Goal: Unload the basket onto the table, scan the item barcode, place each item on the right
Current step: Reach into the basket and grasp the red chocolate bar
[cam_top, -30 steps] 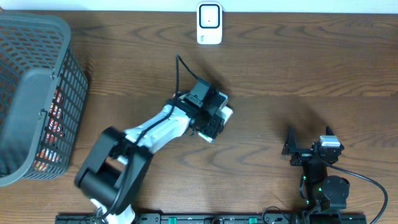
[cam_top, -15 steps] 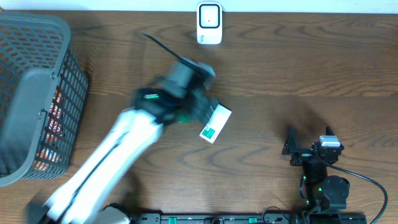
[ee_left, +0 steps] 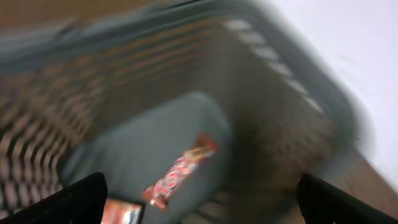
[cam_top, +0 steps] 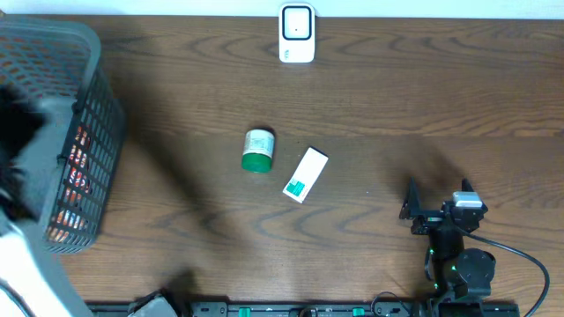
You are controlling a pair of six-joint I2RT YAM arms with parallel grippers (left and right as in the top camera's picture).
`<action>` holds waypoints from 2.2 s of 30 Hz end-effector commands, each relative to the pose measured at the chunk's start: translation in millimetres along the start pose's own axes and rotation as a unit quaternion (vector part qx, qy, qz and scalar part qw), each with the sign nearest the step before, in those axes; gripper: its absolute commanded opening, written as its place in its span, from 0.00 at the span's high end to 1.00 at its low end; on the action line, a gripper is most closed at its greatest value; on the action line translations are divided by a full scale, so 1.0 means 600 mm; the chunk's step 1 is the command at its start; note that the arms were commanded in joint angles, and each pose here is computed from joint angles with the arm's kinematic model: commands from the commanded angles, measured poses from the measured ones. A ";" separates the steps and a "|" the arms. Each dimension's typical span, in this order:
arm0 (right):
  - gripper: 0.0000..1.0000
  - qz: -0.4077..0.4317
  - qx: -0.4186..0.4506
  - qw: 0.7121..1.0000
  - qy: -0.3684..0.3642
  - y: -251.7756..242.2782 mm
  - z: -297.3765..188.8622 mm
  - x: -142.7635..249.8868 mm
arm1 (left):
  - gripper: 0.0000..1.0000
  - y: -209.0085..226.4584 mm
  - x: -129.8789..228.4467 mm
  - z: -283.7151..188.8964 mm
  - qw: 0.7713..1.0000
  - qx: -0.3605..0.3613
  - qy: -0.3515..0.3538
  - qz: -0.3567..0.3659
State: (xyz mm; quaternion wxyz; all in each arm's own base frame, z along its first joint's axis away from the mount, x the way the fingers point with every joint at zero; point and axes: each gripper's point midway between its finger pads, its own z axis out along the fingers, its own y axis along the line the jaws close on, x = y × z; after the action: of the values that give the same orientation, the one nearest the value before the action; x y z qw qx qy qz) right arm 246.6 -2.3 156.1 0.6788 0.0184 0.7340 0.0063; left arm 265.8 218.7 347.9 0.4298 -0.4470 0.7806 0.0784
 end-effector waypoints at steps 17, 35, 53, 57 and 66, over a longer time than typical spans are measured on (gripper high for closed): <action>0.01 -0.007 0.003 1.000 -0.001 -0.003 -0.001 0.000 | 0.04 0.064 0.248 0.370 0.911 0.003 0.321 0.259; 0.01 -0.007 0.003 1.000 -0.001 -0.003 -0.001 0.000 | 0.26 0.102 0.380 0.469 0.864 -0.018 0.408 0.295; 0.01 -0.007 0.003 1.000 -0.001 -0.003 -0.001 0.000 | 0.71 0.108 0.390 0.451 0.869 -0.042 0.429 0.244; 0.01 -0.007 0.003 1.000 -0.001 -0.003 -0.001 0.000 | 0.71 0.098 0.365 0.439 0.883 -0.050 0.410 0.224; 0.01 -0.007 0.003 1.000 -0.001 -0.003 -0.001 0.000 | 0.66 0.028 0.181 0.328 0.945 -0.026 0.246 0.213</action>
State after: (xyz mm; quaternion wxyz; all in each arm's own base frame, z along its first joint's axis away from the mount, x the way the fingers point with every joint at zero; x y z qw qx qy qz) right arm 246.6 -2.8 156.1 0.6788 0.0192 0.7340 0.0056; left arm 342.0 253.4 70.7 0.1024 -0.2723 0.9558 0.0432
